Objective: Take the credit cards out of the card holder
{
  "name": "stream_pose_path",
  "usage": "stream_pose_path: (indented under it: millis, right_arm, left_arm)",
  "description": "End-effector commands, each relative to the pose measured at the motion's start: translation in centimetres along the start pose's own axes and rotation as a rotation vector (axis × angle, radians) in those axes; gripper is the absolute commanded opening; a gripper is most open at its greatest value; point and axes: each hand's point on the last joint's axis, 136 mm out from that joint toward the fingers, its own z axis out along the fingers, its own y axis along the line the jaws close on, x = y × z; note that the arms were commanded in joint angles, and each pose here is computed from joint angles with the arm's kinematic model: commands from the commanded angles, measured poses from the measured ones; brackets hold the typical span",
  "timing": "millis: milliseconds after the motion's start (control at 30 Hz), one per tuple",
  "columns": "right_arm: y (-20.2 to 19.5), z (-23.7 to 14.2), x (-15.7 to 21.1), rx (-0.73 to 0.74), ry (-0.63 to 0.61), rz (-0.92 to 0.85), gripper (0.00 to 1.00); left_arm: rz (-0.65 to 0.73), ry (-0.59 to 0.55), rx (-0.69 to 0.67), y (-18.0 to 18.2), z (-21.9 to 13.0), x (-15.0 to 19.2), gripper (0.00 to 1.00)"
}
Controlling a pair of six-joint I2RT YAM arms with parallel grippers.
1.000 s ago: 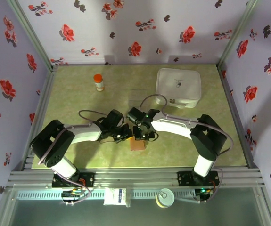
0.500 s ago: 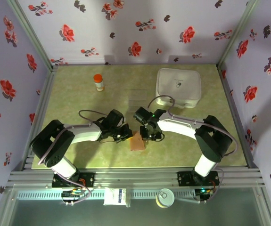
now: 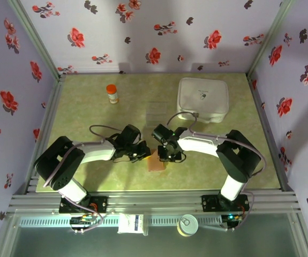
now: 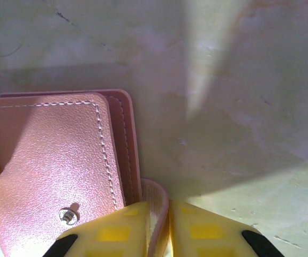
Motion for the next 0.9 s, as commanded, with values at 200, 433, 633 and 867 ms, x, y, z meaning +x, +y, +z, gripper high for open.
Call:
stream_pose_path:
  millis: [200, 433, 633, 867]
  right_arm:
    - [-0.4, 0.0, -0.2, 0.000, -0.008, 0.024, 0.10]
    - [-1.4, -2.5, -0.9, 0.015, -0.062, 0.026, 0.06]
    - [-1.0, -5.3, -1.8, 0.005, -0.117, 0.013, 0.03]
    - [-0.1, -7.6, -2.8, -0.005, -0.149, -0.006, 0.02]
  left_arm:
    - [0.006, -0.008, -0.006, -0.2, -0.7, -0.2, 0.11]
    - [0.034, -0.092, 0.023, -1.3, -4.1, -2.5, 0.18]
    - [0.028, -0.184, 0.024, -0.5, -7.5, -5.3, 0.19]
    - [0.062, -0.191, 0.009, 0.0, -9.4, -6.2, 0.20]
